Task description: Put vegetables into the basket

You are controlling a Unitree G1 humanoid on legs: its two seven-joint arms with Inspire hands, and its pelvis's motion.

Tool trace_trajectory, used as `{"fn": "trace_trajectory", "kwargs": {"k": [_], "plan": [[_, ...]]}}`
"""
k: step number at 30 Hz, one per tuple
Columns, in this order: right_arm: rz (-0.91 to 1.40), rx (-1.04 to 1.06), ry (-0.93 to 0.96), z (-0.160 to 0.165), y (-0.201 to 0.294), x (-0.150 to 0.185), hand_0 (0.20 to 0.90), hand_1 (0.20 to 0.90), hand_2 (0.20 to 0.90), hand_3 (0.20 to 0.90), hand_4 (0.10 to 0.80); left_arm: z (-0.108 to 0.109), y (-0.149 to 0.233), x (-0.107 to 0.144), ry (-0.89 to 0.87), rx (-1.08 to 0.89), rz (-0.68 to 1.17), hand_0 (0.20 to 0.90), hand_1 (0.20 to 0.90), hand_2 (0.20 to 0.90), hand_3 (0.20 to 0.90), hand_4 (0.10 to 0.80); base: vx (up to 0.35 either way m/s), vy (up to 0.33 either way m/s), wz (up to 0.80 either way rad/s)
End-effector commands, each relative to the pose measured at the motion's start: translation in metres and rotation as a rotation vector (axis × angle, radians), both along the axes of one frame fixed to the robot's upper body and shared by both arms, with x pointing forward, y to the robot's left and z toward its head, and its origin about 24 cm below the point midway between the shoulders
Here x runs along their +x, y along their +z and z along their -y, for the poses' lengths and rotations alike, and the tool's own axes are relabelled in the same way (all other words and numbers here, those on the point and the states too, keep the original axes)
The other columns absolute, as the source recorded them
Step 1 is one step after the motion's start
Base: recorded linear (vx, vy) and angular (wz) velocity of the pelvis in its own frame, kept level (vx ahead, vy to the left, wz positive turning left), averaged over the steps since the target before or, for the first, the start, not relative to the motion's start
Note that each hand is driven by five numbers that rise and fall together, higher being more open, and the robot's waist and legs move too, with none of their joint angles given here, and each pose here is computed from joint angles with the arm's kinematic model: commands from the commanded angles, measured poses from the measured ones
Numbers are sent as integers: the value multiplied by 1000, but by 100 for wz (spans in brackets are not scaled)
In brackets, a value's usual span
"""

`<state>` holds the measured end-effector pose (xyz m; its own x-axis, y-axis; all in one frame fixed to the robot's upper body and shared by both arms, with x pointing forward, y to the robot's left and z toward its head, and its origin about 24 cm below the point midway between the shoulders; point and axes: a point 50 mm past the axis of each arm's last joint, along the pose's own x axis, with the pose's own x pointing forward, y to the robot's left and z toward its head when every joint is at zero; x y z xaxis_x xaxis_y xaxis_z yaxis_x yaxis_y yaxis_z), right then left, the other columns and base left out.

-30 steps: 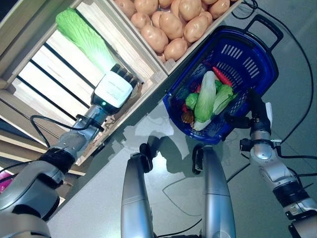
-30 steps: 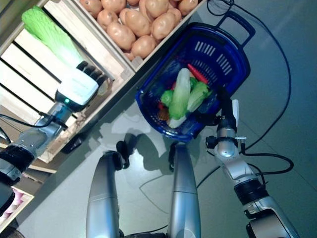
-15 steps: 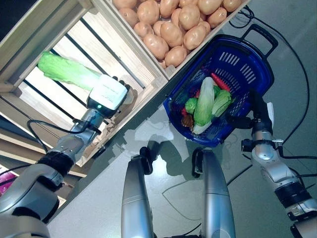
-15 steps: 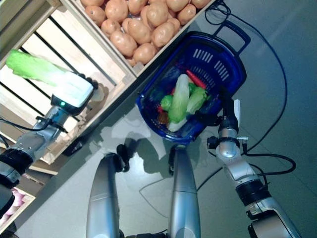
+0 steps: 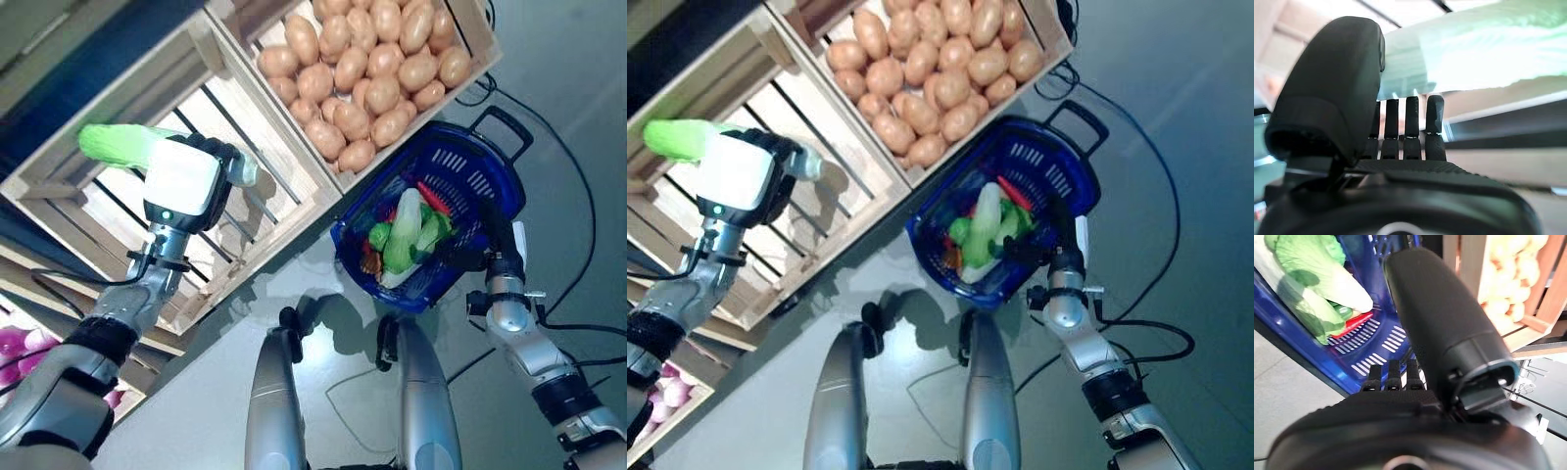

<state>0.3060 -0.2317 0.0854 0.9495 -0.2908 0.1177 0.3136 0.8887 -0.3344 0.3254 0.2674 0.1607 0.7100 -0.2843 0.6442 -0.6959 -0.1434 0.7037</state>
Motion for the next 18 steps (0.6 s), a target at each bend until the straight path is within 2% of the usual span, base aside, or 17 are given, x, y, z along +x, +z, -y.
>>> {"fn": "trace_trajectory", "kwargs": {"k": [1, 10, 15, 18], "plan": [[258, 23, 32, -2, 43, -1, 900, 900, 900, 900, 800, -11, 60, -14, -56, -127, 340, 300, 300, 300, 300, 400, 97, -6, 7], [169, 78, 64, -7, 10, -15, 900, 900, 900, 900, 800, 10, 37, -40, -316, -608, 364, 300, 300, 300, 300, 400, 89, -13, 3], [118, 96, 46, -7, -12, -31, 900, 900, 900, 900, 800, 28, 16, -60, -639, -1147, 144, 300, 300, 300, 300, 400, 168, -32, 3], [95, 111, 39, -9, -17, -35, 900, 900, 900, 900, 800, 39, 5, -63, -778, -1338, 11, 300, 300, 300, 300, 400, 167, -26, 6]]}}
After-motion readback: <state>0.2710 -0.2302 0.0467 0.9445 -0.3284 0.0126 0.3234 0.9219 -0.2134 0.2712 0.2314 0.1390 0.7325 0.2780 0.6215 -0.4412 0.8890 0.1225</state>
